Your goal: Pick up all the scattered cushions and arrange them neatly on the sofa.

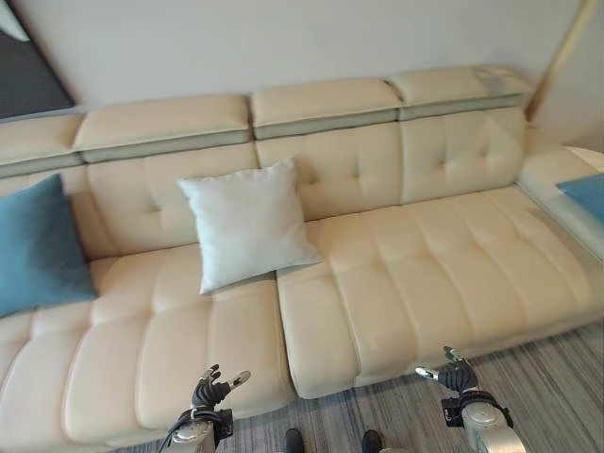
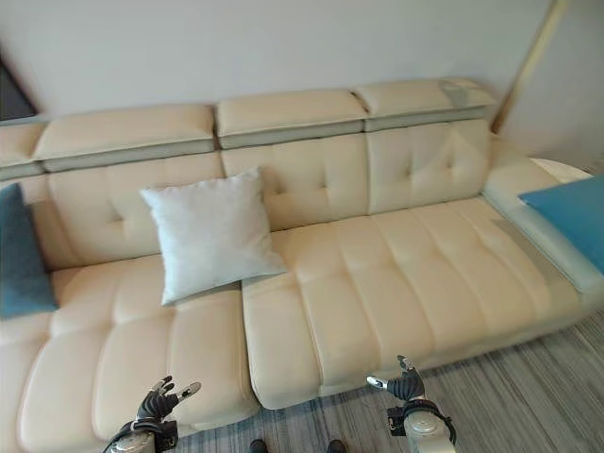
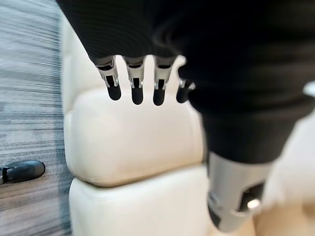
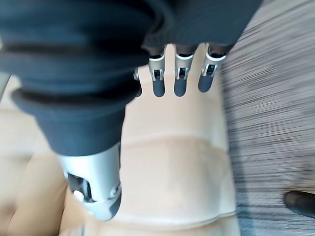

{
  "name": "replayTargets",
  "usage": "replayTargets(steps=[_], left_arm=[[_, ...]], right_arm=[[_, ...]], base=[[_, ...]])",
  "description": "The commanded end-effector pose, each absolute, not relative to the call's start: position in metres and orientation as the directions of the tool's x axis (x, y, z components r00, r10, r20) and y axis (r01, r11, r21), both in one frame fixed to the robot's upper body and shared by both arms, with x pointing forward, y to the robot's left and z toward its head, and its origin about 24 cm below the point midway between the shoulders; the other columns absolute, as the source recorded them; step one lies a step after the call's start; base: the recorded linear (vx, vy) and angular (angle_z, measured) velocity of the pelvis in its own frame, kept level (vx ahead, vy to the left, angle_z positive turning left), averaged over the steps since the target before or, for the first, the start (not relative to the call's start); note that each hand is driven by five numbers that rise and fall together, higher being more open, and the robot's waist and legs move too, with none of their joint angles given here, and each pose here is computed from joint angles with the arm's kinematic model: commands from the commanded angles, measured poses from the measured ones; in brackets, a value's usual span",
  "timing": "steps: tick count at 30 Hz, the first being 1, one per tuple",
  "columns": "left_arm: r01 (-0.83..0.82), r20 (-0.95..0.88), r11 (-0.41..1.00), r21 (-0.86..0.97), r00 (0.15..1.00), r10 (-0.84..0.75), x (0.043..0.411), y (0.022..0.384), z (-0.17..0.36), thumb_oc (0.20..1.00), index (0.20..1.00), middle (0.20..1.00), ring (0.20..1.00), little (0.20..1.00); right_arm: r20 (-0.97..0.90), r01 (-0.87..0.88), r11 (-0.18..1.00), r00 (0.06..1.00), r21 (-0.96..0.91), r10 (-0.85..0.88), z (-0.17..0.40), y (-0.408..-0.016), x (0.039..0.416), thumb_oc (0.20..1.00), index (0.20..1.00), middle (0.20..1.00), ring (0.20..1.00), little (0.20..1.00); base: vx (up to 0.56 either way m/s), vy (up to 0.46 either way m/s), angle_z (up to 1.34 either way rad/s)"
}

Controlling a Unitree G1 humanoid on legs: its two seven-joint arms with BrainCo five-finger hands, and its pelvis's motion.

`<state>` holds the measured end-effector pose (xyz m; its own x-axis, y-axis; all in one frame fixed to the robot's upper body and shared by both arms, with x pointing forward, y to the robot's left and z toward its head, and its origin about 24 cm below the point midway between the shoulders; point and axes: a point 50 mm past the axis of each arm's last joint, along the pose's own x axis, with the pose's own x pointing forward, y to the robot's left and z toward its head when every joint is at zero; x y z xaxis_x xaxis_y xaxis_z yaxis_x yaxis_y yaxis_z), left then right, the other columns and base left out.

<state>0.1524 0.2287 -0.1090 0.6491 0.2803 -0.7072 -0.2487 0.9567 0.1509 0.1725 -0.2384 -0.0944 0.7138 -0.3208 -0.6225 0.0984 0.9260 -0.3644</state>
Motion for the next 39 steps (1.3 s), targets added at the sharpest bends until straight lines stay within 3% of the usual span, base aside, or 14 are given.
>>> replayTargets(steps=[1,8,23,39], left_arm=[[-0.211,-0.614,0.953,0.218,0.729,0.302,0.181,0.24,-0.091,1.0,1.0,1.0,1.0,1.0],[-0.221,-0.594,0.953,0.206,0.746,0.301,0.185,0.241,-0.086,1.0,1.0,1.0,1.0,1.0],[-0.23,-0.594,0.966,0.121,0.763,0.256,0.19,0.223,-0.086,1.0,1.0,1.0,1.0,1.0],[-0.231,-0.619,0.961,0.15,0.736,0.273,0.177,0.225,-0.092,1.0,1.0,1.0,1.0,1.0]], right_arm=[[-0.535,0.169,0.916,0.767,-0.364,-0.354,-0.076,-0.246,0.197,1.0,1.0,1.0,1.0,1.0],[-0.515,0.195,0.89,0.756,-0.412,-0.404,-0.07,-0.265,0.198,1.0,1.0,1.0,1.0,1.0],[-0.495,0.147,0.891,0.787,-0.43,-0.369,-0.063,-0.265,0.201,1.0,1.0,1.0,1.0,1.0],[-0.551,0.057,0.894,0.769,-0.445,-0.324,-0.074,-0.257,0.196,1.0,1.0,1.0,1.0,1.0]], base=[[-0.05,0.016,-1.62],[0.02,-0.095,-1.48],[0.18,-0.288,-0.49],[0.26,0.016,-0.66]])
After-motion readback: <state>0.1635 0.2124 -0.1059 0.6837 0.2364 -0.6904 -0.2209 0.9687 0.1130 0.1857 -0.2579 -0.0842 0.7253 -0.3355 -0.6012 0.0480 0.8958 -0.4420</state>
